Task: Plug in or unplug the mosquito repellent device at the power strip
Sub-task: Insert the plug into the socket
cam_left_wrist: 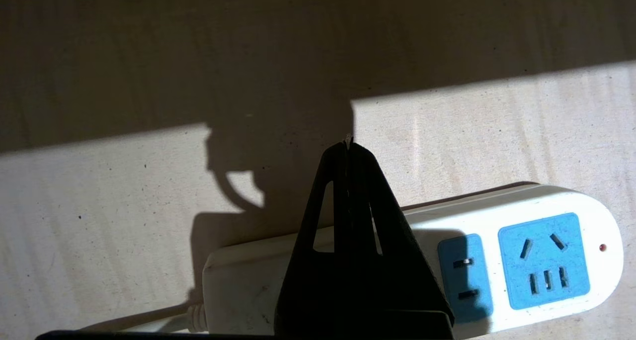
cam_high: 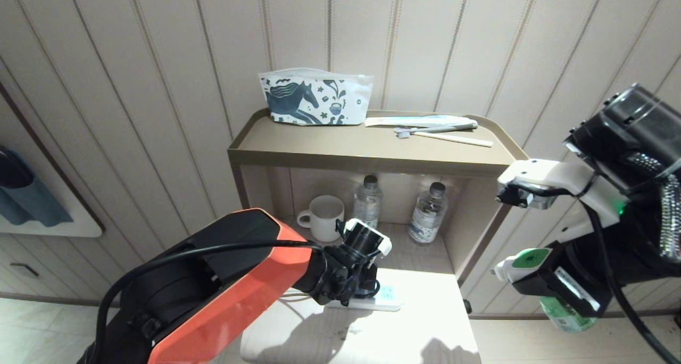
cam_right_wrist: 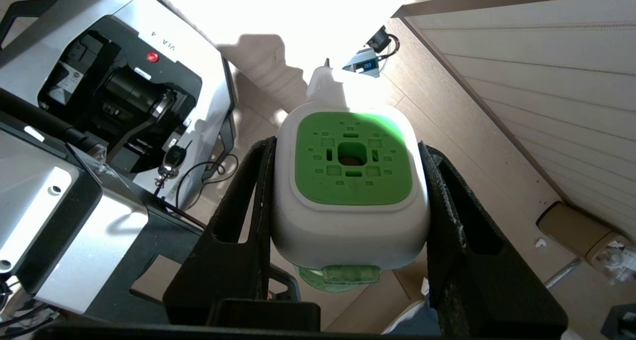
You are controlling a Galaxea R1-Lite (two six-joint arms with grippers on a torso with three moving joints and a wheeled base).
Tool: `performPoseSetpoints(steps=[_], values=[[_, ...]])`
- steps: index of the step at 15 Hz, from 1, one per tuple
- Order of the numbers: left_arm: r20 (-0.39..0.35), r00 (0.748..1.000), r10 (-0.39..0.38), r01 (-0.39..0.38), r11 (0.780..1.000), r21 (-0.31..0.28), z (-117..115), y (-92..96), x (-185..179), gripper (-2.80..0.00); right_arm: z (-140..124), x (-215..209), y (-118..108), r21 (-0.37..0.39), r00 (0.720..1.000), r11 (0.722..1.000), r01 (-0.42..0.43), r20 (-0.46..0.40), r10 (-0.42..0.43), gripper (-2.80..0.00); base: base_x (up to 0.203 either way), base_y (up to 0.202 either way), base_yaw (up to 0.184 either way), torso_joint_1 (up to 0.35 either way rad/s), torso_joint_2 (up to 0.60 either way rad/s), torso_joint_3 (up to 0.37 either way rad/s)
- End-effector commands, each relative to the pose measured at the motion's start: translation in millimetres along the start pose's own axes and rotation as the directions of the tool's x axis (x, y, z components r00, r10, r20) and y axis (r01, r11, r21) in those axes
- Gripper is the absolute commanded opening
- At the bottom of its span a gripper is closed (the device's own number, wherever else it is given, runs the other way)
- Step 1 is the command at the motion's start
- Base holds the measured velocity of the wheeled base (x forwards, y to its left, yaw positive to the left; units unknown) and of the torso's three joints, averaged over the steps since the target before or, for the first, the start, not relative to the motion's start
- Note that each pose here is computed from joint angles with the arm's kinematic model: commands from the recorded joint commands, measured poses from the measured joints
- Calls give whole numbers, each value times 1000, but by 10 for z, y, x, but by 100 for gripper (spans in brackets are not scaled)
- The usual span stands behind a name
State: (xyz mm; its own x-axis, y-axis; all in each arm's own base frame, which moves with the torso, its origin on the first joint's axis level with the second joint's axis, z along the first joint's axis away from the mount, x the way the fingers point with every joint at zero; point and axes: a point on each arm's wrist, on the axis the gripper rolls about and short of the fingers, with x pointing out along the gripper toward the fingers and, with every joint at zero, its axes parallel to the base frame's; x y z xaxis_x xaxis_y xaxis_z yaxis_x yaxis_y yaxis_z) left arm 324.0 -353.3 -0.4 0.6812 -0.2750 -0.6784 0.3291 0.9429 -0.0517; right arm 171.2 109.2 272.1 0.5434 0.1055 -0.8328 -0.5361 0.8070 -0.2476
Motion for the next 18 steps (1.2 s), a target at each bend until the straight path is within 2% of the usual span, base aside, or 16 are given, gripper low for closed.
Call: performPoseSetpoints(steps=[1,7,18], values=[[-5,1000,4,-4,1000,-1,-18,7,4,-280,-2,7,3,-3,1000,1000,-1,-8,1,-280,0,0,0,0,0,0],[-37,999,14,-14,1000,15,-139,33,-4,-280,15,39,-2,-2,1000,1000,2,-15,-2,-280,0,0,0,0,0,0],[-62,998,-22,26,998,65,-293,-148,-299,-280,26,59,-45,-4,1000,1000,11,-9,-11,-280,0,0,0,0,0,0]])
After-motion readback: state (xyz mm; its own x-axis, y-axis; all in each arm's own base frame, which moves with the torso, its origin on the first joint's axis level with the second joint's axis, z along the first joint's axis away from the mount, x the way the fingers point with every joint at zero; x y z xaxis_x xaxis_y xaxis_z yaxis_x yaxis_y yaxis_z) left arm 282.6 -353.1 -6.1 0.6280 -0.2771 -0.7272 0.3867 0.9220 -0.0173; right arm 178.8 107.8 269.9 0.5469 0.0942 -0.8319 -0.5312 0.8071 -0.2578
